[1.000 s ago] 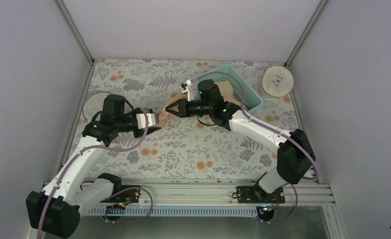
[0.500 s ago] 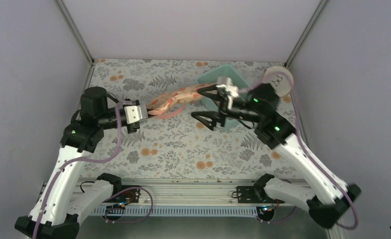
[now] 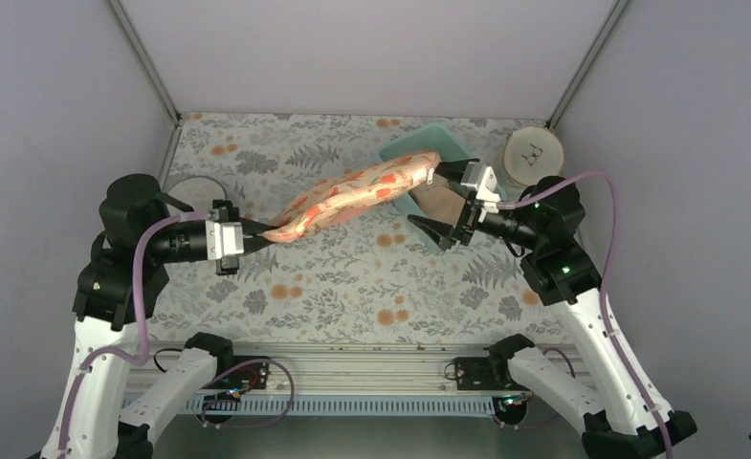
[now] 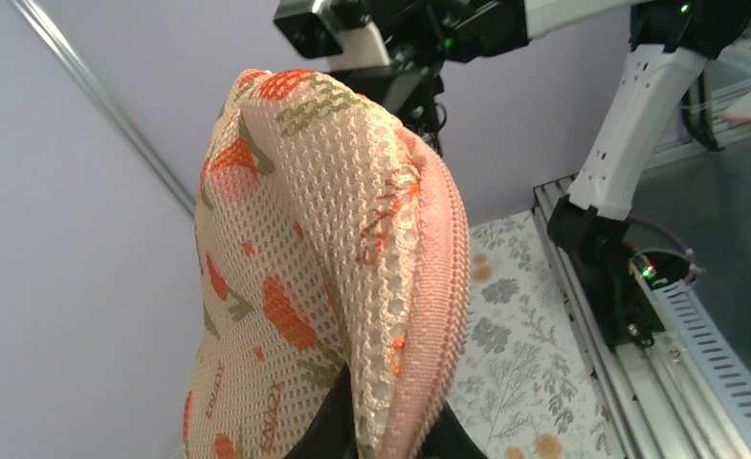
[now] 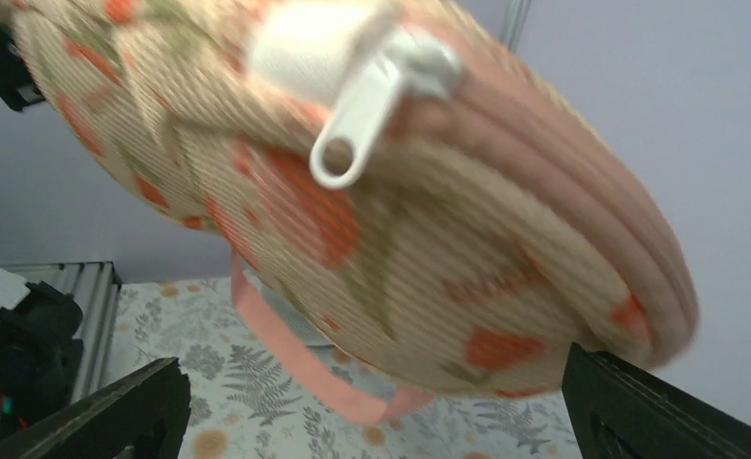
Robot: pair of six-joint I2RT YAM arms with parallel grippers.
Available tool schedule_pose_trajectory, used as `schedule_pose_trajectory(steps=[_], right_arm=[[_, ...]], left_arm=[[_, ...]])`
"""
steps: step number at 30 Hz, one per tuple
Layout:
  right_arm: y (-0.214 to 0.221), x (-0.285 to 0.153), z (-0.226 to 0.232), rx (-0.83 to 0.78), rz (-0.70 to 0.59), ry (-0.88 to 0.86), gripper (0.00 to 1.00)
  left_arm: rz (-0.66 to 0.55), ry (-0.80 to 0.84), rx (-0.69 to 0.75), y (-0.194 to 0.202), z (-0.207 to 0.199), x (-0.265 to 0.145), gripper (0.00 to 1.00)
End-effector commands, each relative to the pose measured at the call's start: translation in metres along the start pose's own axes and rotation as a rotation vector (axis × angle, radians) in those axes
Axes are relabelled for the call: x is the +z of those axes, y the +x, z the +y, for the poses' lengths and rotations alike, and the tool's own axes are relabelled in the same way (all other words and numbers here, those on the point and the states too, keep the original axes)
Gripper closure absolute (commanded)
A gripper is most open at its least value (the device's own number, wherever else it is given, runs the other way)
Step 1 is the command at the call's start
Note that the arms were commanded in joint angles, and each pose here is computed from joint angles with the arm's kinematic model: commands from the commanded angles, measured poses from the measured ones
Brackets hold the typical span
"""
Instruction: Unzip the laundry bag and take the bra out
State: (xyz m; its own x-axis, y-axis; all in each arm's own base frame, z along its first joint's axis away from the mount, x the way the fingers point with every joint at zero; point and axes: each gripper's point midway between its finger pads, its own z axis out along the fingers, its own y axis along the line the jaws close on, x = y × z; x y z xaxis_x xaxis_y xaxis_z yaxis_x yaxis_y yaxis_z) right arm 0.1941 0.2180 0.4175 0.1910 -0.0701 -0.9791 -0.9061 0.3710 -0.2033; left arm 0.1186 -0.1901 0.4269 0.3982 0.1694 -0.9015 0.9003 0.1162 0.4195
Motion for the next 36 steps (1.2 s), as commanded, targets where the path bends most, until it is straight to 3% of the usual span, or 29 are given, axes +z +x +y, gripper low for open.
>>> schedule_pose_trajectory(steps=[1, 10, 14, 15, 16, 21, 23, 24, 26, 27, 29, 31, 36], right_arm=[[0.000, -0.008, -0.003, -0.086, 0.003, -0.003, 0.00], [-0.011, -0.015, -0.015, -0.134, 0.007, 0.015, 0.00], [-0.017, -0.012, -0.004, -0.133, -0.003, -0.090, 0.01], [-0.018, -0.010, 0.000, -0.122, -0.007, -0.134, 0.05], [-0.018, -0.009, 0.006, -0.108, -0.009, -0.188, 0.16], [-0.011, -0.008, 0.020, -0.057, -0.004, -0.314, 0.93], [-0.007, -0.009, 0.021, -0.050, -0.006, -0.310, 0.97], [-0.004, -0.009, 0.021, -0.042, -0.002, -0.303, 0.97], [0.007, -0.006, 0.019, 0.000, 0.019, -0.299, 0.97], [0.012, -0.005, 0.019, 0.023, 0.033, -0.301, 0.97], [0.022, 0.000, 0.017, 0.084, 0.065, -0.312, 0.97], [0.035, 0.007, 0.017, 0.125, 0.111, -0.311, 0.95], [0.089, 0.037, 0.022, 0.172, 0.288, -0.260, 0.94]], left_arm=[[-0.071, 0.052, 0.026, -0.026, -0.017, -0.008, 0.98], [-0.075, 0.074, 0.022, -0.023, -0.027, -0.009, 0.98], [-0.076, 0.083, 0.008, -0.019, -0.030, -0.009, 0.98], [-0.078, 0.084, 0.003, -0.018, -0.031, -0.009, 0.98], [-0.080, 0.083, -0.008, -0.017, -0.030, -0.008, 0.98], [-0.065, 0.028, -0.083, -0.006, -0.021, -0.005, 0.98], [-0.023, -0.101, -0.170, 0.010, -0.001, -0.004, 0.98], [0.003, -0.220, -0.193, 0.020, 0.017, -0.007, 0.93], [0.094, -0.446, -0.227, 0.052, 0.048, -0.018, 0.45], [0.139, -0.473, -0.206, 0.065, 0.050, -0.020, 0.28], [0.223, -0.375, -0.115, 0.086, 0.032, -0.014, 0.09], [0.287, -0.276, -0.070, 0.102, 0.010, -0.011, 0.00], [0.344, -0.259, -0.046, 0.099, 0.003, -0.019, 0.00]])
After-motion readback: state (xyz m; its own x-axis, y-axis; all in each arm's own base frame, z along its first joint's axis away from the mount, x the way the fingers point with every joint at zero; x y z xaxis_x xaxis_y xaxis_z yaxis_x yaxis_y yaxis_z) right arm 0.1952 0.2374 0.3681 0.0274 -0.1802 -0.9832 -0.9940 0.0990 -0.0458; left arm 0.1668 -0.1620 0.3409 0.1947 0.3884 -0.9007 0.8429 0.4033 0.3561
